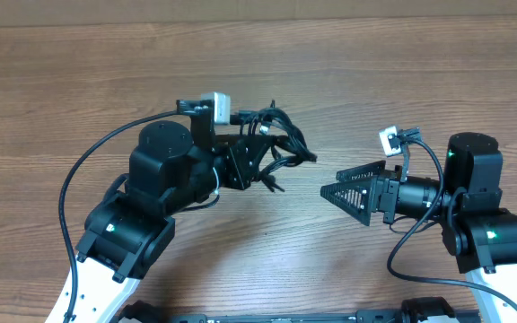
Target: Untangle cables
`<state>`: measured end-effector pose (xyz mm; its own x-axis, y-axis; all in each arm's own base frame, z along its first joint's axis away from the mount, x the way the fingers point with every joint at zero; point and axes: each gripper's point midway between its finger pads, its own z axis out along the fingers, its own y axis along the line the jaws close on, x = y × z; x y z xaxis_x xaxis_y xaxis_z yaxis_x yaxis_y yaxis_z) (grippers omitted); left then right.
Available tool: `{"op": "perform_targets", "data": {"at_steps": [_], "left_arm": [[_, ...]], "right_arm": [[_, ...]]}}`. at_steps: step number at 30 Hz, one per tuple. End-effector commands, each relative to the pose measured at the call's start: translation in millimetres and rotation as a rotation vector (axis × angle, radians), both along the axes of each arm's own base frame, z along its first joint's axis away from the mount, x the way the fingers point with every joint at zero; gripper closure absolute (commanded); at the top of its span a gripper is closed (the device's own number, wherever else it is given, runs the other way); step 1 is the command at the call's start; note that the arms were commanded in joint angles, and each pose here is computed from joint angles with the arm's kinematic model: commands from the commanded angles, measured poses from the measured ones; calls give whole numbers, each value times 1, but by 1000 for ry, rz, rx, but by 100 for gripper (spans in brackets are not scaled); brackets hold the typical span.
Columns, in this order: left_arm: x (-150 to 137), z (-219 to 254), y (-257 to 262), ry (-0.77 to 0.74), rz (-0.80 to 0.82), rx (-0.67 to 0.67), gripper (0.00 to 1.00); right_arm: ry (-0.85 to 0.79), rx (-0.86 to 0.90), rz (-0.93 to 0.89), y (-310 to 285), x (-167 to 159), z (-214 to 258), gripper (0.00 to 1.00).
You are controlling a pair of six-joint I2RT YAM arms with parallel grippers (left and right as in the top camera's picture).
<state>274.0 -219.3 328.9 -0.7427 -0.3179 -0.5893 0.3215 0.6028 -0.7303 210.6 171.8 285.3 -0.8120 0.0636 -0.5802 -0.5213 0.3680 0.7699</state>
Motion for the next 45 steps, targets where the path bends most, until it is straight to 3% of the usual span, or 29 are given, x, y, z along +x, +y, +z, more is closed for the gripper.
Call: {"op": "perform_targets", "data": {"at_steps": [1, 7, 12, 26, 33, 45], "left_arm": [[3, 28, 5, 2, 63, -114, 96], [5, 34, 6, 53, 94, -188, 96], [-1, 38, 0, 132, 73, -266, 96], [-21, 48, -49, 104, -96, -303, 96], [-25, 55, -70, 71, -156, -329, 96], [-28, 56, -72, 52, -184, -320, 96]], "right_arm": [[10, 26, 26, 3, -5, 6, 0], [75, 73, -11, 4, 2, 16, 0], [18, 110, 18, 6, 3, 31, 0], [-24, 113, 19, 6, 6, 36, 0], [-29, 110, 16, 6, 7, 36, 11], [-31, 109, 17, 6, 7, 36, 57]]}}
